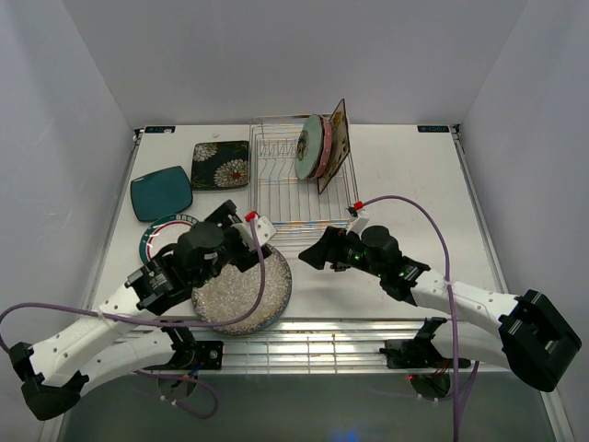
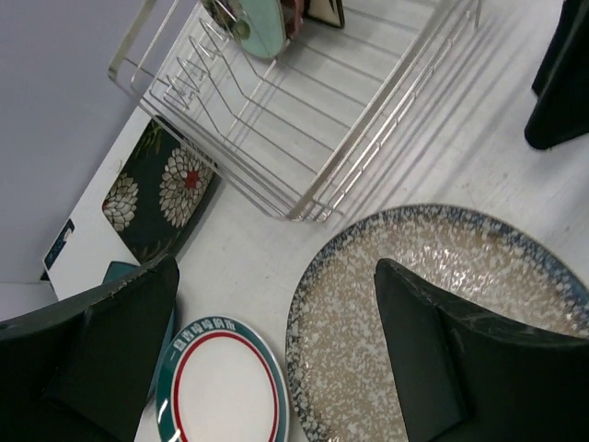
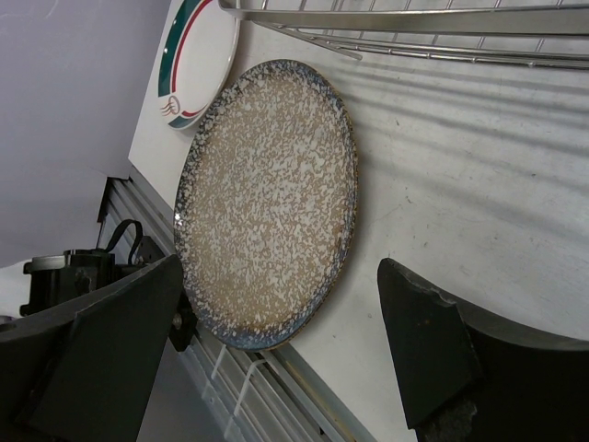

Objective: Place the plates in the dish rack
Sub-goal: Pick up the plate from the corner of the board.

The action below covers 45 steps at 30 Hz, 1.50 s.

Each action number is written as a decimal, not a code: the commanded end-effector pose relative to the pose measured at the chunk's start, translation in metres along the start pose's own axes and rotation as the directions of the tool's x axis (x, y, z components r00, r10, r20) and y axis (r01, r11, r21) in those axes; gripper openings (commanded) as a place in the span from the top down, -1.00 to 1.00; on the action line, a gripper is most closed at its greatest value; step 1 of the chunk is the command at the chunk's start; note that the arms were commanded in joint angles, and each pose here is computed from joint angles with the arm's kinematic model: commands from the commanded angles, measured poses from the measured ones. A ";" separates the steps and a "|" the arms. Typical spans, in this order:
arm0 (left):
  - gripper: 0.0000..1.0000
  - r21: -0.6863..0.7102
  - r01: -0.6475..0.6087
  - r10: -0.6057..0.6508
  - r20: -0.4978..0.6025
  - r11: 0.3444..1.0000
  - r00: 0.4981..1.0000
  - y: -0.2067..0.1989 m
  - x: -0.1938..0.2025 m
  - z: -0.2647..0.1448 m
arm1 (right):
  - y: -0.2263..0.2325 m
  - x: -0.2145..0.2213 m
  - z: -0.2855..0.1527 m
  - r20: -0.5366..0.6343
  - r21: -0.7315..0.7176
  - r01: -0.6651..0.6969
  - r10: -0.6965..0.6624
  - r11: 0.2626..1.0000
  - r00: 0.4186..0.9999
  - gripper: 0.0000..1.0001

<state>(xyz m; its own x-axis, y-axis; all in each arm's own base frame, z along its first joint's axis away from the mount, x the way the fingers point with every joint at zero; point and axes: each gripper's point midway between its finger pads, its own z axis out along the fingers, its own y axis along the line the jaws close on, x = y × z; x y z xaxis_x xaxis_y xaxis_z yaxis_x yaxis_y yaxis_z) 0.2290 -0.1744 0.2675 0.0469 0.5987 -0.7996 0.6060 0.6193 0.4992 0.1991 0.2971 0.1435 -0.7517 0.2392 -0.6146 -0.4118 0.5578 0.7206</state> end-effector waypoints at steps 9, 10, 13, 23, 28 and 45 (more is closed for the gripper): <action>-0.96 0.088 -0.137 0.138 -0.016 0.987 0.990 -0.042 0.017 0.013 | 0.004 -0.002 -0.001 0.023 -0.038 0.009 -0.009 0.999 1.000 -0.84; -0.96 0.105 -0.139 0.141 -0.012 0.985 0.990 -0.047 0.017 0.014 | 0.003 0.001 0.000 0.012 -0.040 0.007 -0.006 0.999 1.000 -0.85; -0.96 0.161 -0.164 0.165 0.007 0.973 0.986 -0.066 0.020 0.016 | 0.004 0.012 0.003 -0.024 -0.070 -0.010 0.008 0.997 1.000 -0.92; -0.96 0.201 -0.193 0.178 0.090 0.961 0.980 -0.082 0.022 0.017 | -0.009 0.030 0.015 -0.063 -0.062 -0.057 0.053 0.996 0.997 -0.90; -0.96 0.219 -0.203 0.188 0.087 0.954 0.978 -0.091 0.035 0.019 | -0.011 0.038 0.026 -0.085 -0.067 -0.073 0.067 0.995 0.994 -0.85; -0.96 0.385 -0.360 0.292 0.225 0.850 0.930 -0.135 0.077 -0.003 | -0.002 0.053 0.062 -0.137 -0.098 -0.116 0.102 0.988 0.985 -0.76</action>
<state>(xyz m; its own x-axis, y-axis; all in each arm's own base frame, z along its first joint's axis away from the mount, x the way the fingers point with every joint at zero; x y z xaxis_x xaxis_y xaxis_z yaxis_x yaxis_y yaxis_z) 0.1623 -0.2056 0.1551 0.3747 0.6296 -0.6806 0.7649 0.2049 0.6107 0.1858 0.3381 0.0652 -0.8705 0.1603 -0.4652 -0.3270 0.5180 0.7904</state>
